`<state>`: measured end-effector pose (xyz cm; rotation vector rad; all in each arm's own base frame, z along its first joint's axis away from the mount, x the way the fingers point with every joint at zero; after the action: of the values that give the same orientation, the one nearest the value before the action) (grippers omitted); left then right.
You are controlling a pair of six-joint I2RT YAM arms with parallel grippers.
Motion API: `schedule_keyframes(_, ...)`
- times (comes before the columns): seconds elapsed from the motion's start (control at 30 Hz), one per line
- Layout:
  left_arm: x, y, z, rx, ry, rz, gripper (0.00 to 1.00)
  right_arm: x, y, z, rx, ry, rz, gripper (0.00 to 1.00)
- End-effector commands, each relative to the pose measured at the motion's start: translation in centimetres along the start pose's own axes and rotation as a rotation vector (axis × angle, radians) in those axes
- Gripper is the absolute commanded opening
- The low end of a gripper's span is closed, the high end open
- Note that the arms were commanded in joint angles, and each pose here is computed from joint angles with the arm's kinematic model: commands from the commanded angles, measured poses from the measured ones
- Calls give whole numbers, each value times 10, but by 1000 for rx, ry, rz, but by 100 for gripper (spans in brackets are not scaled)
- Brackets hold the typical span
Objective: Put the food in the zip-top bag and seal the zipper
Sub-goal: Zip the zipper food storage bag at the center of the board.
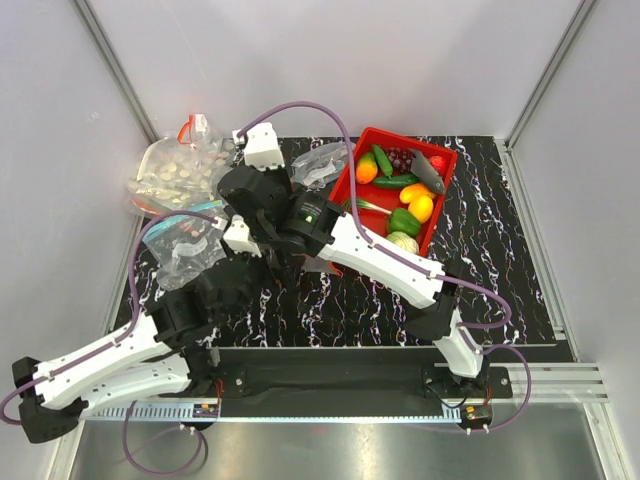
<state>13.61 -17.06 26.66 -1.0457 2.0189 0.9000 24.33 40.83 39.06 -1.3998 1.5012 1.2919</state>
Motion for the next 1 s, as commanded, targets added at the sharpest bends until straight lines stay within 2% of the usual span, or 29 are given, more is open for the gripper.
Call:
schedule_keyframes(0.0,-15,4,-9,32,68,-71,99,-26,20,-23,-95,43,-47,0)
schedule_keyframes(0.17,-20,18,-5,31,78,-49,99,-17,26,-18,-260,226,-20,0)
schedule_keyframes(0.3,-23,33,1,28,58,-3,99,-9,23,-20,-307,364,2,0)
schedule_keyframes(0.53,-18,34,0,11,81,48,99,0,13,-20,-218,454,32,0)
schedule_keyframes(0.7,-17,40,10,-5,104,17,99,10,17,-16,-358,541,42,0)
schedule_keyframes(0.97,-10,40,28,-83,75,13,99,1,39,-39,-571,469,56,0)
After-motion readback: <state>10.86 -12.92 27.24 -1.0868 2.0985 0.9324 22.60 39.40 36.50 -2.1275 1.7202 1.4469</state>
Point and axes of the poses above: each gripper's point midway between its finger pads, its own y axis back along the fingers, its own z axis along the line the jaws close on, x = y × z, the point moved 8 cm from there along y, back along the fingers, and after that the axes turned 11 degrees about y, right-handed, at the moved point
